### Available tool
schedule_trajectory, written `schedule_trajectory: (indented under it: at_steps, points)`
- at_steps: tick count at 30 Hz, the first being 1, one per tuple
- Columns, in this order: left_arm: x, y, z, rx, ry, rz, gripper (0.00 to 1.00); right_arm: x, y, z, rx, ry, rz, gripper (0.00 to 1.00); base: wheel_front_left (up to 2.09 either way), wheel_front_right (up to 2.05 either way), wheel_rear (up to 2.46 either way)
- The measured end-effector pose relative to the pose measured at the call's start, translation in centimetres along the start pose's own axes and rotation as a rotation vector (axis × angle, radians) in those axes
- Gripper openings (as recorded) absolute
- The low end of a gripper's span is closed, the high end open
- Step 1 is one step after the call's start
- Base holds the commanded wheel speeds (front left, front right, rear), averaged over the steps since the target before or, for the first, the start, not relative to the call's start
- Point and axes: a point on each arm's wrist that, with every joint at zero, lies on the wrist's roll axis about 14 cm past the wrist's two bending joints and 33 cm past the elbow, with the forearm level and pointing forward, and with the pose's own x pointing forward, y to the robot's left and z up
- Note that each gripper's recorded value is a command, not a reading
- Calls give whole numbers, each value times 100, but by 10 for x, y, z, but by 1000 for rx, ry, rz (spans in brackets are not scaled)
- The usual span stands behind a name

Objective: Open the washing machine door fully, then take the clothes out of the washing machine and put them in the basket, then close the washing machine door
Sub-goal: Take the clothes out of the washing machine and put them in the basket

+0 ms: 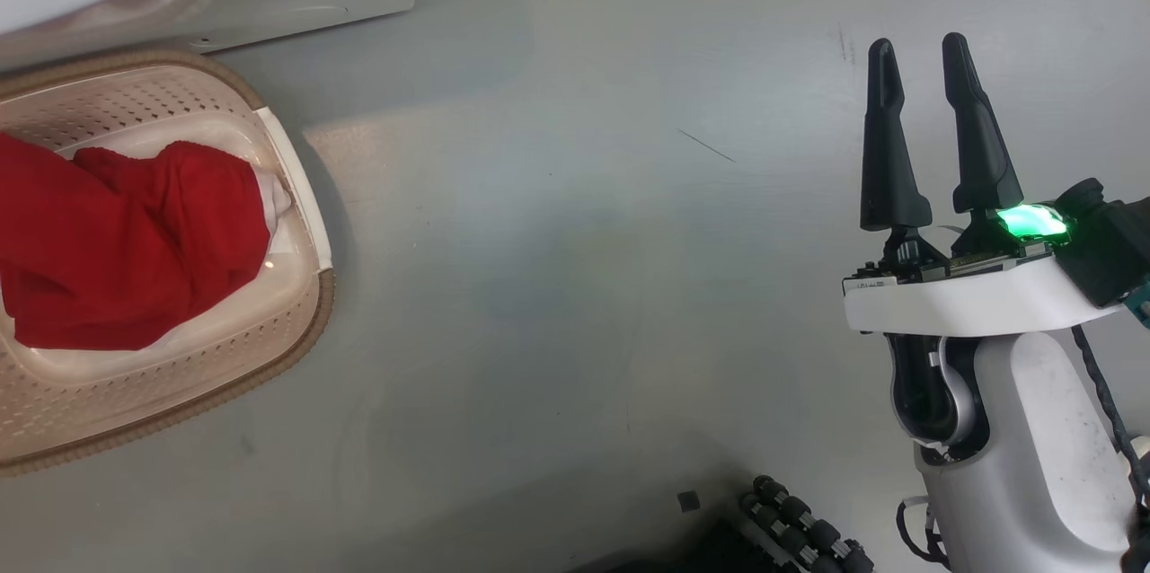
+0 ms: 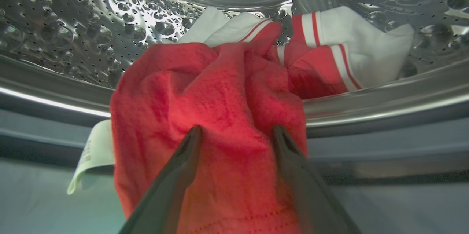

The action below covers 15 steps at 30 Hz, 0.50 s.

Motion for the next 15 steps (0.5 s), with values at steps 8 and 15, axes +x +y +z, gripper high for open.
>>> schedule_trajectory:
  at_steps: [8,15]
  points:
    - [1,3,-1,-20,10,8,0,2,1,0,0,-3,5,100,0,0,0]
    - [-2,2,0,-29,1,6,0,6,2,5,-2,-18,11,100,0,0,0]
